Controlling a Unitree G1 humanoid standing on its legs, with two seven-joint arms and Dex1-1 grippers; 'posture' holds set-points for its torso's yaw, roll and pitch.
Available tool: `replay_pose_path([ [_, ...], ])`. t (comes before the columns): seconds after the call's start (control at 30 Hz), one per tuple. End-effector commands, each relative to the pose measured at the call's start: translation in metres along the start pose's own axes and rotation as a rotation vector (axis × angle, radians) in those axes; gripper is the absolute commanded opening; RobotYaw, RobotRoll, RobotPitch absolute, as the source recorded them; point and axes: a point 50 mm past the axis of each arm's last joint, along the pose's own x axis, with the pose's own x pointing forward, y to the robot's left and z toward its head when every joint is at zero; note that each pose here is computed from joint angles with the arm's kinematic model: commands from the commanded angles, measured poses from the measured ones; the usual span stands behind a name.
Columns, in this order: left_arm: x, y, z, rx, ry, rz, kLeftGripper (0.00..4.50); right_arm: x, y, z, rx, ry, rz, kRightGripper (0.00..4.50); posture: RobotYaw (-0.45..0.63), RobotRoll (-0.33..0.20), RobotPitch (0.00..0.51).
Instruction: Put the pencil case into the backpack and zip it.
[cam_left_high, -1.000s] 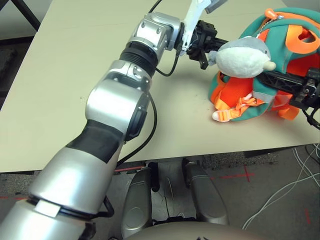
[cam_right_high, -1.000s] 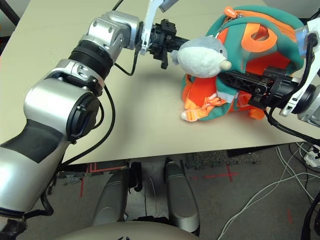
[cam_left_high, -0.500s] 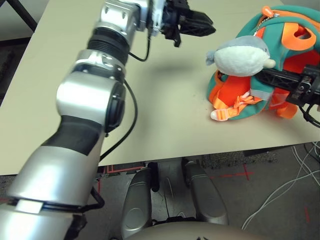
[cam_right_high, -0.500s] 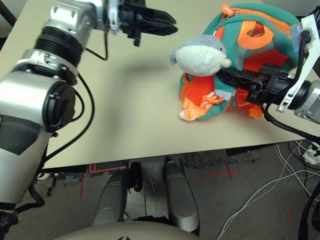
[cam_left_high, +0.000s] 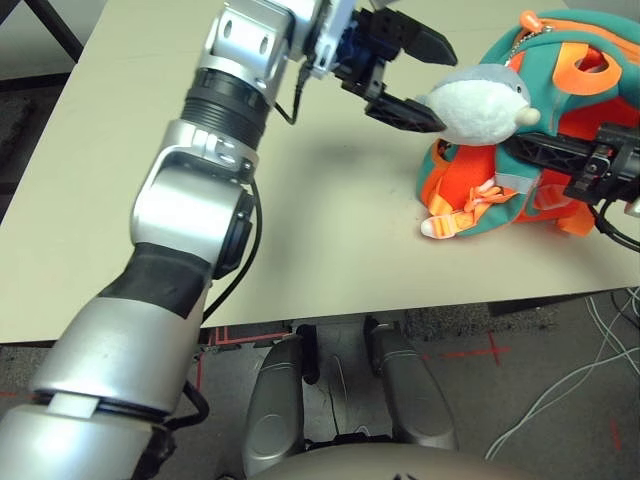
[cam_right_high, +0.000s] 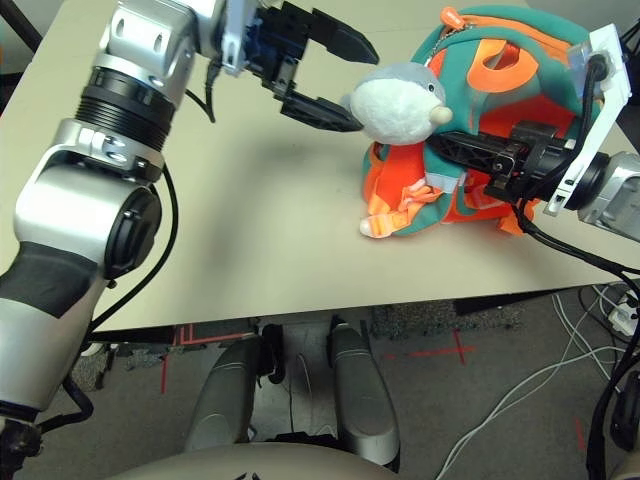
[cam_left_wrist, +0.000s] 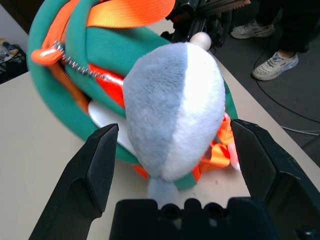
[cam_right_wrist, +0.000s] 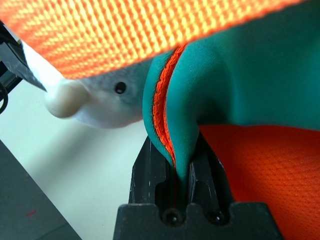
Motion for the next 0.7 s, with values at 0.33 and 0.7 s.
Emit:
replay_pose_path([
  [0.33, 0.004, 0.002, -0.013, -0.097, -0.038, 0.040, 2.08, 0.001, 0.005, -0.009, 0.016, 0.036, 0.008, 0.12, -0.11, 0.000, 0.244],
  [0.7, -0.071, 0.009, -0.022, -0.244, -0.088, 0.332, 0.27, 0.002, 0.001, -0.013, 0.024, 0.054, -0.004, 0.12, -0.09, 0.000, 0.246],
])
